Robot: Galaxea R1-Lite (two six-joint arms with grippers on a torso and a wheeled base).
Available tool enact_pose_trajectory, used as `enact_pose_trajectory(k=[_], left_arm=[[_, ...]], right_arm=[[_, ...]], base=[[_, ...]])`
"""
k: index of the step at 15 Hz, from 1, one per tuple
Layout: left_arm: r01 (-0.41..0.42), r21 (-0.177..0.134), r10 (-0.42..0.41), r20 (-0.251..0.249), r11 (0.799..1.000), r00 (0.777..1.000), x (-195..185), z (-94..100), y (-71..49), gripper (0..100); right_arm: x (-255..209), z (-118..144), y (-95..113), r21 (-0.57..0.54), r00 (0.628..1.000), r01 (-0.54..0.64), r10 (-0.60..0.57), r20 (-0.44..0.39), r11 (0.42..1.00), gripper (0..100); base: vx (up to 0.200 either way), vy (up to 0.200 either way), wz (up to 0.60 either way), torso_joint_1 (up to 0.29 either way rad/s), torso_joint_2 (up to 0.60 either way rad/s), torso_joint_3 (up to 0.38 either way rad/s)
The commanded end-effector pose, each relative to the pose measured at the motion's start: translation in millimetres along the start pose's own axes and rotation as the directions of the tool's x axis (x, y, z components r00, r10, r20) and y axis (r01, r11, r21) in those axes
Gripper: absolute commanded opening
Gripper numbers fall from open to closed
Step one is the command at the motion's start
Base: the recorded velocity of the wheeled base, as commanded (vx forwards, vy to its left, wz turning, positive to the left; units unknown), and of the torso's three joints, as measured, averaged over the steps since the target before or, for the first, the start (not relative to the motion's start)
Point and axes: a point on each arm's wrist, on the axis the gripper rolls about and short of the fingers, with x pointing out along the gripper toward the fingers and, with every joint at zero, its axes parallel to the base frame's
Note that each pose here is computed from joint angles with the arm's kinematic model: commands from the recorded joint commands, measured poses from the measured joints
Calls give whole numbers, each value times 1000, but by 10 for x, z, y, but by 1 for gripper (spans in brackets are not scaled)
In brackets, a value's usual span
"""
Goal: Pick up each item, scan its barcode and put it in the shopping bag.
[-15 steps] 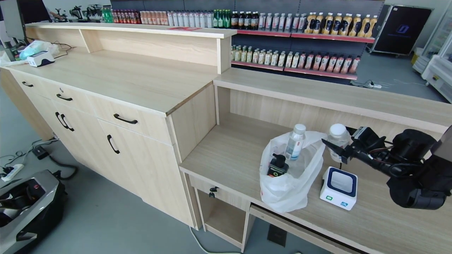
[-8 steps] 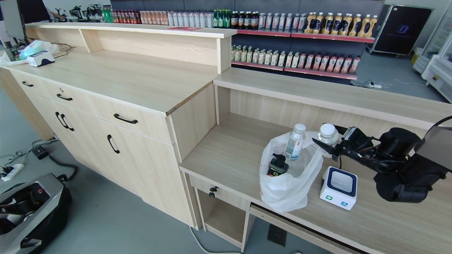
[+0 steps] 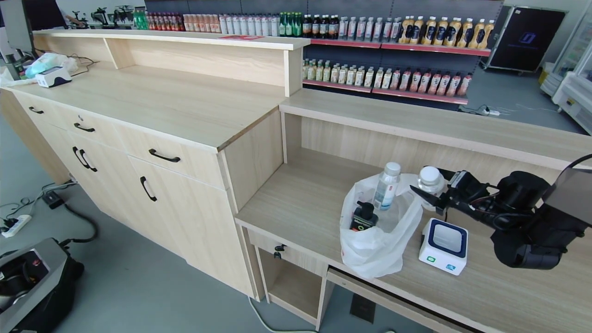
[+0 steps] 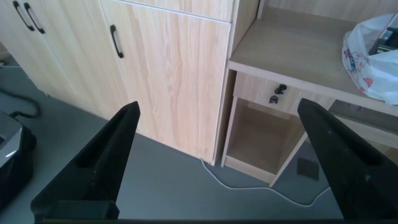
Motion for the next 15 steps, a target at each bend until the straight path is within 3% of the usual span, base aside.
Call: enact_pose_trajectory(k=[1, 15], left_arm=[[0, -1, 0, 0, 1000, 1000, 0, 0, 0, 100], [0, -1, 0, 0, 1000, 1000, 0, 0, 0, 100]], right_arm=[[-42, 67, -51, -25, 1000, 10, -10, 2, 1000, 0], [-313, 126, -83, -112, 998, 18, -24, -57, 994, 0]], base=[[0, 0, 0, 0, 0, 0], [0, 0, 0, 0, 0, 0]])
